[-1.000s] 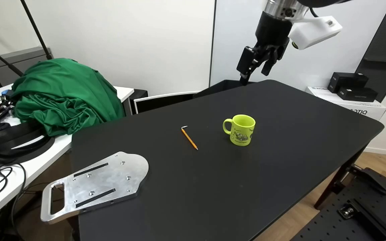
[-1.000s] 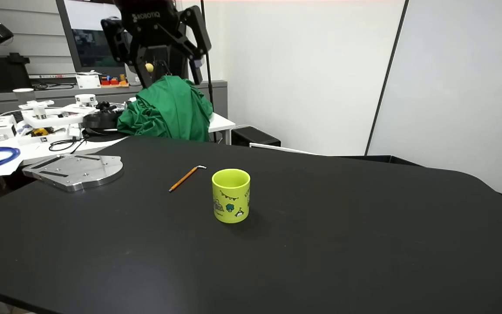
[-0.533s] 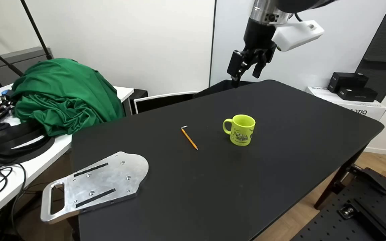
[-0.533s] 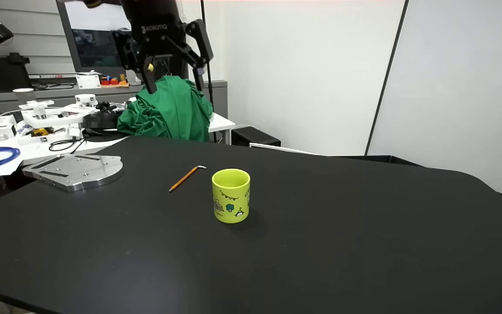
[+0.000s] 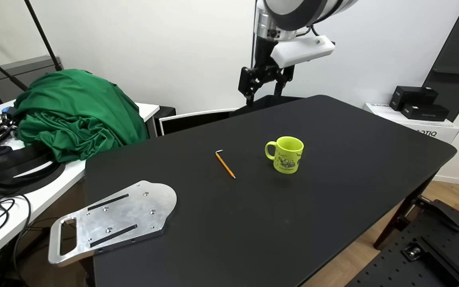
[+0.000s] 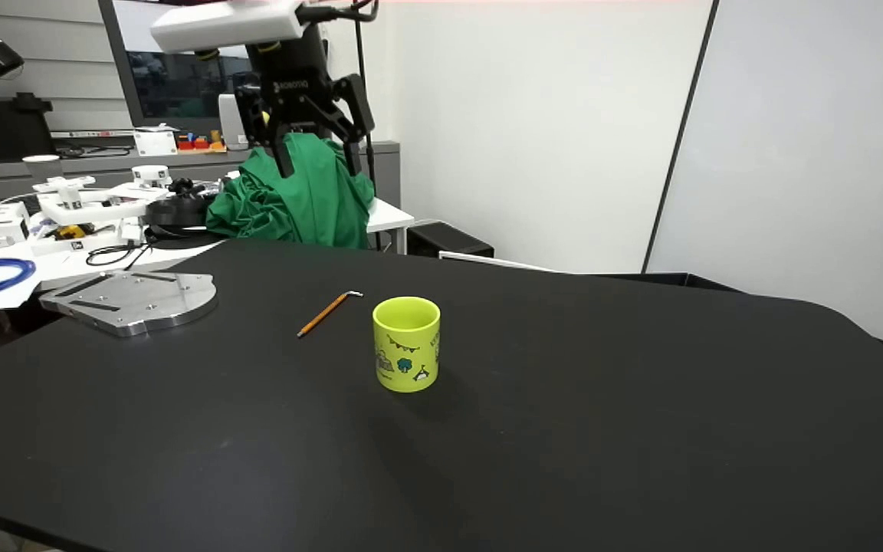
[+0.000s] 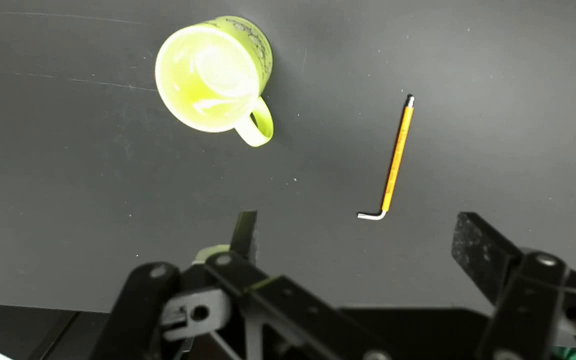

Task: Place the Allen wrench in the yellow mug

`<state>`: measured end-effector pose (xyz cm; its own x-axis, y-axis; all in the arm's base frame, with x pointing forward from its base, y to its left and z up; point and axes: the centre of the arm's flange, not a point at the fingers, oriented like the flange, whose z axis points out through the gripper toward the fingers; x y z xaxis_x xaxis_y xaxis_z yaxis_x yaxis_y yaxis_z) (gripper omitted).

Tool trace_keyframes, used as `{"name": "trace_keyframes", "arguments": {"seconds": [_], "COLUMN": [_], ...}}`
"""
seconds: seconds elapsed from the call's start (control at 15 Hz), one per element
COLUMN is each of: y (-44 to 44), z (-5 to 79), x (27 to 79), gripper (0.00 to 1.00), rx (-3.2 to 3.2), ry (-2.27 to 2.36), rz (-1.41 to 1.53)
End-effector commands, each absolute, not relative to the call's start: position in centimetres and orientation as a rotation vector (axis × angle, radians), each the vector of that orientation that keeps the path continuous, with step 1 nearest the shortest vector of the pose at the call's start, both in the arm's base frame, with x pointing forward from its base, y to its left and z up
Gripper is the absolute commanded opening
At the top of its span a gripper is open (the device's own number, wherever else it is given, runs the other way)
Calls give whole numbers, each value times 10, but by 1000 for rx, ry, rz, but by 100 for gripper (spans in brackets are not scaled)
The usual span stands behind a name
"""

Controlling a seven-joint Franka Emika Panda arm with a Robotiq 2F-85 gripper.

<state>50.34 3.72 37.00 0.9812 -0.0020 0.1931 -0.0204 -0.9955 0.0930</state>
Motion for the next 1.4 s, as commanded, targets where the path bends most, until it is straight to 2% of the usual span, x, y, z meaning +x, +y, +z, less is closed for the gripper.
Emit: {"name": "trace_keyframes", "arguments": {"seconds": [0.0, 0.6, 1.33], "y": [60, 120, 125], "z": [361, 331, 260], "x": [562, 635, 659], "gripper": [100, 100, 100], "rx": [3010, 3109, 3131], "ry": [-147, -102, 7], "rz": [244, 251, 362]}}
